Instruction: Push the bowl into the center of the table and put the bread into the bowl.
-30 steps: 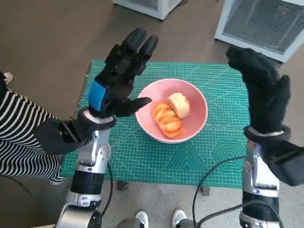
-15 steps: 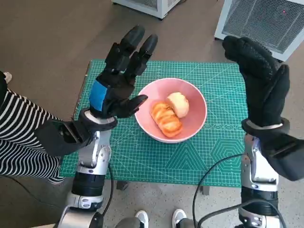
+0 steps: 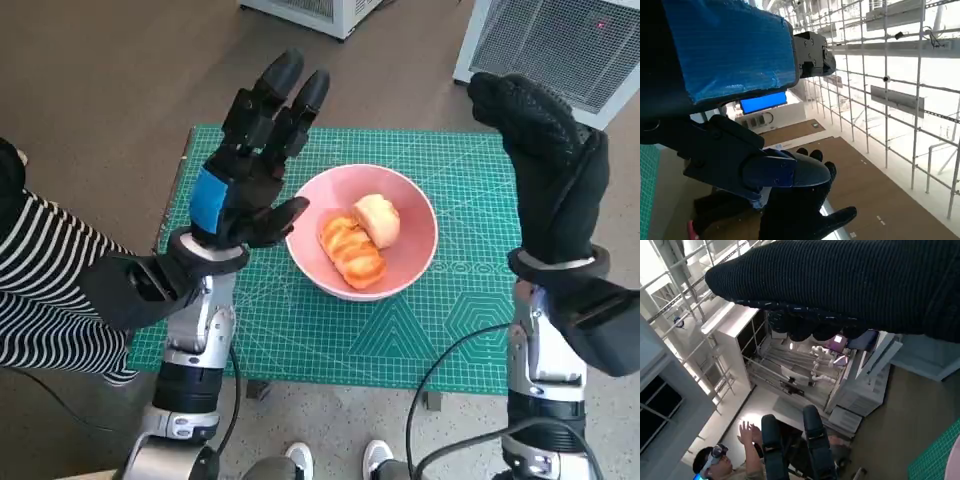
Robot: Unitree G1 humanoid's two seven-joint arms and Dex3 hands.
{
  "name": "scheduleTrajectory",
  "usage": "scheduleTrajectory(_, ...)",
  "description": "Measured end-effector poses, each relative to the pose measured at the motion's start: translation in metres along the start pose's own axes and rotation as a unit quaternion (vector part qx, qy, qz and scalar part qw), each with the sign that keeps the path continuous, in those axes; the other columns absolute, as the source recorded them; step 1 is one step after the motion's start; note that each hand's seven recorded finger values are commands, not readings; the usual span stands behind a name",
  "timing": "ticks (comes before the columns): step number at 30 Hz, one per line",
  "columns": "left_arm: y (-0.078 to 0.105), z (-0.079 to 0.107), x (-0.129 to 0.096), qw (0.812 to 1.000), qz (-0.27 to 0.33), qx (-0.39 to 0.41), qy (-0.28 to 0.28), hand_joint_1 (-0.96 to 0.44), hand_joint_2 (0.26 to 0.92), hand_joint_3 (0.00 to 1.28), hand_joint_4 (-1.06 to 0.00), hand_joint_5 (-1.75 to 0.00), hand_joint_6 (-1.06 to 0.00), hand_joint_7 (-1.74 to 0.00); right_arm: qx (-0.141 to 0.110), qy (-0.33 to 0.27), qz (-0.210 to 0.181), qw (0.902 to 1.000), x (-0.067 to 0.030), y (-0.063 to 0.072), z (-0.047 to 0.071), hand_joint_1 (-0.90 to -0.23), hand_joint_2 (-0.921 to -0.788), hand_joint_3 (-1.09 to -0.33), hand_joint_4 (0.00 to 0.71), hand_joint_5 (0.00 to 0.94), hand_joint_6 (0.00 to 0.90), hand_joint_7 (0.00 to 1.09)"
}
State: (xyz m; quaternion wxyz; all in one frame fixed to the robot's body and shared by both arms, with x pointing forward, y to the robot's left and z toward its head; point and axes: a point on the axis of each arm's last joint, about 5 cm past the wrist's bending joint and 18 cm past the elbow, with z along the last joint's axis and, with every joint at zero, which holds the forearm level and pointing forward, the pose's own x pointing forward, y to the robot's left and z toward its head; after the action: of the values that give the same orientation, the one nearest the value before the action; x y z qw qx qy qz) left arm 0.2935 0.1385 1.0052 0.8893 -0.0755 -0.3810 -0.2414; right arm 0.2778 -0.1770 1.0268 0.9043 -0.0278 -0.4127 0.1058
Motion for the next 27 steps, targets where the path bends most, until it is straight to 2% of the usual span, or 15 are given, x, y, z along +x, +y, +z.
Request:
scheduleTrajectory(13,-0.0028,-0.0044,-0.0008,1.000,0.009,-0.012,-0.006,-0.66,0.921,0.29,-0.15,-0.09,0.00,-0.55,-0.008,0.005,-0.001,1.0000,-0.0007,-0.0001,-0.0014,-0.812,-0.921,-0.727,0.203,0.001,0.073,0.54)
scheduleTrajectory(22,-0.0039,-0.0047,-0.0008,1.000,0.020,-0.006,-0.010,-0.63,0.921,0.27,-0.16,-0.13,0.00,-0.62,-0.013,0.008,-0.004,0.9999,-0.0020,-0.0015,-0.0032,-0.806,-0.921,-0.728,0.208,0.003,0.080,0.54)
scheduleTrajectory(27,-0.0040,-0.0062,-0.0007,1.000,0.020,0.006,-0.009,-0.61,0.912,0.28,-0.03,-0.37,0.00,-0.63,-0.014,0.010,-0.007,0.9998,-0.0032,-0.0030,-0.0048,-0.803,-0.921,-0.729,0.209,0.003,0.084,0.54)
